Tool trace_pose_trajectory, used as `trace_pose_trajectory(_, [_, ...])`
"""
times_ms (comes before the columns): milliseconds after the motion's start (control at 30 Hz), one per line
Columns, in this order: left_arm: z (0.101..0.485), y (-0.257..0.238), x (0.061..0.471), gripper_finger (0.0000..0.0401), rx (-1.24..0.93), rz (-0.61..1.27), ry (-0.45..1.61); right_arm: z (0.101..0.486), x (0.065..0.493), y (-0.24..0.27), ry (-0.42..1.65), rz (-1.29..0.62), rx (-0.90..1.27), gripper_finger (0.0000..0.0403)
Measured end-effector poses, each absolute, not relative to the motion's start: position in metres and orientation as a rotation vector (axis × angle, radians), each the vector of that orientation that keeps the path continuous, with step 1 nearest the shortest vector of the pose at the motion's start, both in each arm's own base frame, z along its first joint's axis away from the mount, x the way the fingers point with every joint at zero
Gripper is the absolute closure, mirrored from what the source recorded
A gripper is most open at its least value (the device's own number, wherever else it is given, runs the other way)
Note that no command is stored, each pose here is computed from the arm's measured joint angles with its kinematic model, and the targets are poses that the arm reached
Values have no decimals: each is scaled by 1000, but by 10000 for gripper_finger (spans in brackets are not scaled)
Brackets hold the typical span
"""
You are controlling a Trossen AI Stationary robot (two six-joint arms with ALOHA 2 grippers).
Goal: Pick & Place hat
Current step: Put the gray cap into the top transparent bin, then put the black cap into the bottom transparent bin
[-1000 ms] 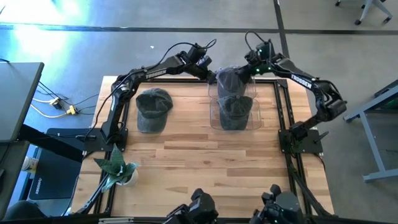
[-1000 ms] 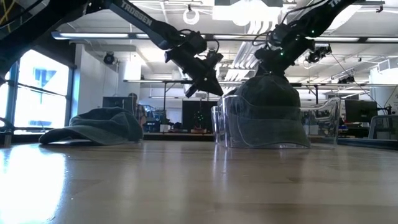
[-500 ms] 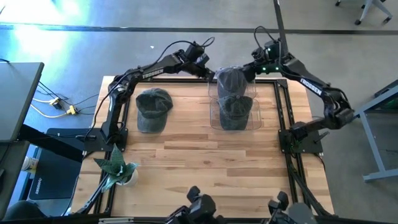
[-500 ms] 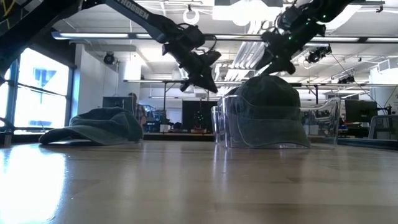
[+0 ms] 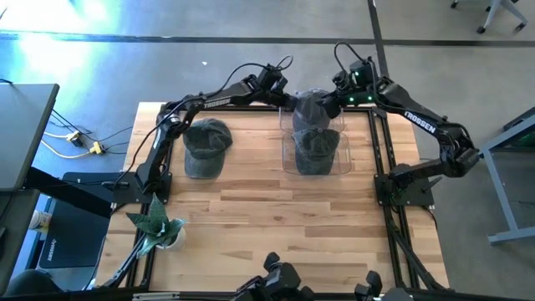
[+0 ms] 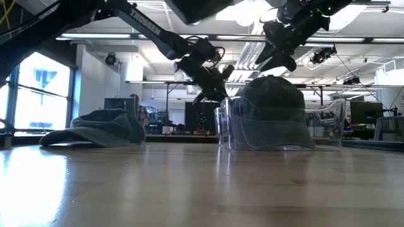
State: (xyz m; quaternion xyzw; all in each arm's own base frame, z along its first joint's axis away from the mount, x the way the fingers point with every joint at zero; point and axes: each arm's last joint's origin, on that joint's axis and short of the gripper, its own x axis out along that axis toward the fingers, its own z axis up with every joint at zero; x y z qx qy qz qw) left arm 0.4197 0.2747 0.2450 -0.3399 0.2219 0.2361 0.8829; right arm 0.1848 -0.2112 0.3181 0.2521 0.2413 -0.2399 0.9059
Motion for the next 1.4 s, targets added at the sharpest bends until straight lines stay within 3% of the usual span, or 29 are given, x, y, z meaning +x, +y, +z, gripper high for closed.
trace_pose_trajectory(300, [242,271,421,401,-757,421,497,329,176,-198,501,-504,485,221])
trace_pose_trajectory(533, [284,272,388,401,-753,415,536,331,174,-196,512,-496,458,221])
trace_pose_trajectory(867, [302,240,342,401,-752,369,902,331,175,-195,537,-460,347,219])
trace_pose_trajectory(1167, [322,164,311,401,-578,515,1372,307,178,-196,519,-384,315,219])
trace_pose_trajectory(1400, [291,161,270,398,-844,766,1562,280,179,-189,493,-223,424,219])
